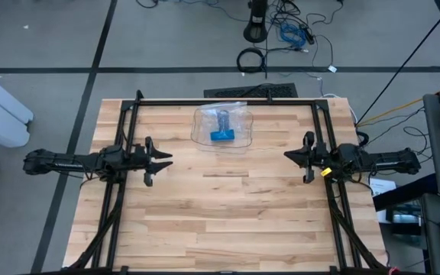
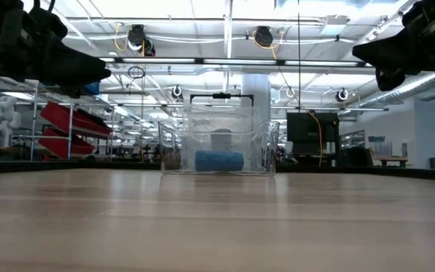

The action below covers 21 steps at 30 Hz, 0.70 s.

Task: Roll bandage
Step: Return to Home Position

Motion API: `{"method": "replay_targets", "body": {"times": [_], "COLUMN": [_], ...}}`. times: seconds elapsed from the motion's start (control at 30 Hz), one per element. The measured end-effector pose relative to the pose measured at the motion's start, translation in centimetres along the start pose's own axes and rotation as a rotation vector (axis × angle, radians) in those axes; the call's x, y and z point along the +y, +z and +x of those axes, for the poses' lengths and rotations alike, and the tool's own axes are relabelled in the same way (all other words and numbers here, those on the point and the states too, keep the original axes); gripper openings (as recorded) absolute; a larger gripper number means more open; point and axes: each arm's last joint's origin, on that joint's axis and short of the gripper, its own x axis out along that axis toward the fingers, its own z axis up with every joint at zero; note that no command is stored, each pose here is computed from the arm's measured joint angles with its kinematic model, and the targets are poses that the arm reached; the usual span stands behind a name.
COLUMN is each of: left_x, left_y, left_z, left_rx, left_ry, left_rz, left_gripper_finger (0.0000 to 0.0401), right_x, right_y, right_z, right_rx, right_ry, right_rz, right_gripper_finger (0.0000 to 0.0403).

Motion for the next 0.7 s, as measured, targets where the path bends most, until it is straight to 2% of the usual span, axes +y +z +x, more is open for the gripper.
{"method": "replay_targets", "body": {"times": [0.1, 0.27, 0.37, 0.47, 0.63, 0.7], "left_x": [0.0, 0.0, 0.0, 0.0, 0.0, 0.0], "left_y": [0.0, 0.0, 0.0, 0.0, 0.0, 0.1], "left_z": [0.0, 0.0, 0.0, 0.0, 0.0, 0.0], "left_rx": [0.000, 0.002, 0.002, 0.002, 0.001, -0.006], "left_ry": [0.000, -0.013, -0.017, -0.014, -0.007, -0.010], "left_rz": [0.000, 0.000, 0.000, 0.008, 0.051, 0.055], "left_gripper_finger": [0.0136, 0.0136, 0.0129, 0.0098, 0.0017, 0.0008], "right_x": [0.0, -0.1, -0.1, -0.1, -0.1, -0.1], "right_y": [-0.1, -1.4, -1.5, -1.5, -1.6, -1.6], "right_z": [0.0, -0.1, -0.1, -0.1, -0.1, -0.1], "right_rx": [0.010, 0.141, 0.152, 0.151, 0.159, 0.161], "right_ry": [-0.001, -0.013, -0.014, -0.014, -0.010, 0.001], "right_rz": [-0.001, -0.017, -0.004, -0.004, 0.018, 0.011], "right_gripper_finger": [0.0000, 0.0000, 0.0000, 0.0000, 0.0000, 0.0000]}}
